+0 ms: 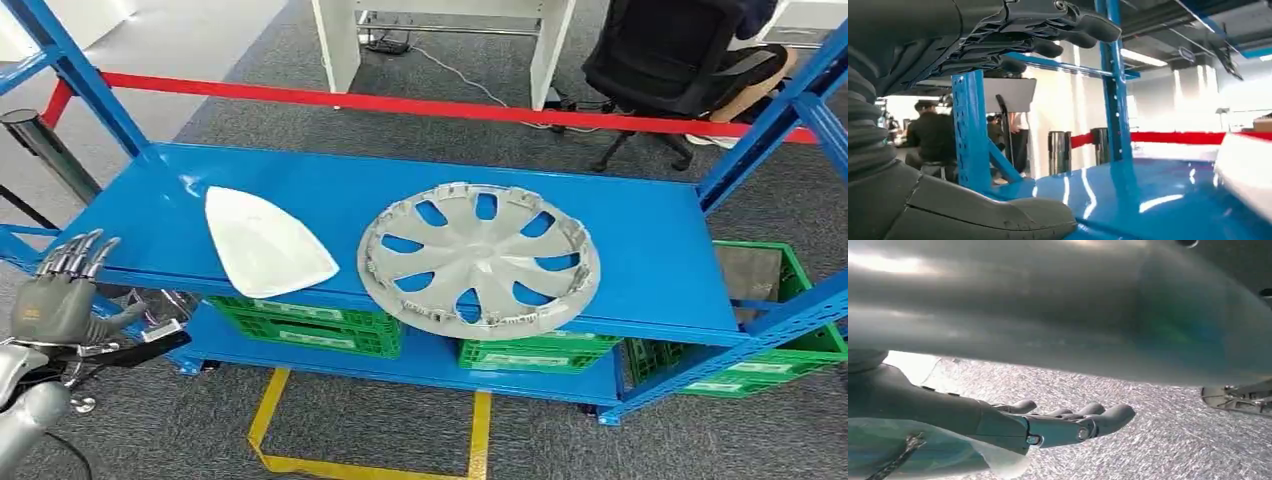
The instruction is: Take the parts from the cabinet and place them on the table.
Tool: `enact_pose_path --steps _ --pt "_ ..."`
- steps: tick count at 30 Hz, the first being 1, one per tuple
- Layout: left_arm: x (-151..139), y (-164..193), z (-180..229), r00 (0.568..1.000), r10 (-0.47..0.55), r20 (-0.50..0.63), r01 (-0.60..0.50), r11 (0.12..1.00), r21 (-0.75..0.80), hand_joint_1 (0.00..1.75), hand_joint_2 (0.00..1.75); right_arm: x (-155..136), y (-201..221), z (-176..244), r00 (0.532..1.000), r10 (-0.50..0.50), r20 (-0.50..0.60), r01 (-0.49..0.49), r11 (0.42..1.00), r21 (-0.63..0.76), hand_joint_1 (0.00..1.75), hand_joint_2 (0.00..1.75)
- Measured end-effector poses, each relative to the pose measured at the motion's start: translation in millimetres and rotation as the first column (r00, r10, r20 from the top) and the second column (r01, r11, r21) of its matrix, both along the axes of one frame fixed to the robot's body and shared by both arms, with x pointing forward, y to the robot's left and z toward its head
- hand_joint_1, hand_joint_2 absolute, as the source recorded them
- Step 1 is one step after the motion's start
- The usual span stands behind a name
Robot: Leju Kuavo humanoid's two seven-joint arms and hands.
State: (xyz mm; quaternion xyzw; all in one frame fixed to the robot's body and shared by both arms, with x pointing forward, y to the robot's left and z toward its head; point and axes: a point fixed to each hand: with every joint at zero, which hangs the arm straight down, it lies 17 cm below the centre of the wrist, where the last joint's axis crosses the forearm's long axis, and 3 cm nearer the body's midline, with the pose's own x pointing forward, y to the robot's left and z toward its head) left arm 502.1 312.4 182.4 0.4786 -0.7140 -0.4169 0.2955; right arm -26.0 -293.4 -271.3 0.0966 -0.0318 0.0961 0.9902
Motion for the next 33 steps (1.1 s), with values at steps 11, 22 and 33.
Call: enact_pose_path --steps 11,22,33 --pt "-18.5 -25.3 38.8 0.992 -0.092 0.083 0.114 0.939 -0.325 0.00 1.75 -0.8 4.4 -0.2 1.000 -0.002 -0.008 0.002 1.000 0.004 0.00 0.00" --pt "-26.6 -58.6 45.2 0.920 -0.385 0.078 0.241 0.398 -0.885 0.00 1.75 1.5 10.8 -0.4 1.000 -0.003 -0.016 0.004 1.000 0.010 0.00 0.00" --pt "-16.6 -76.7 14.7 0.877 -0.480 0.034 0.115 0.141 -0.983 0.00 1.75 2.1 11.6 -0.6 0.999 -0.028 -0.022 0.028 1.000 0.008 0.00 0.00"
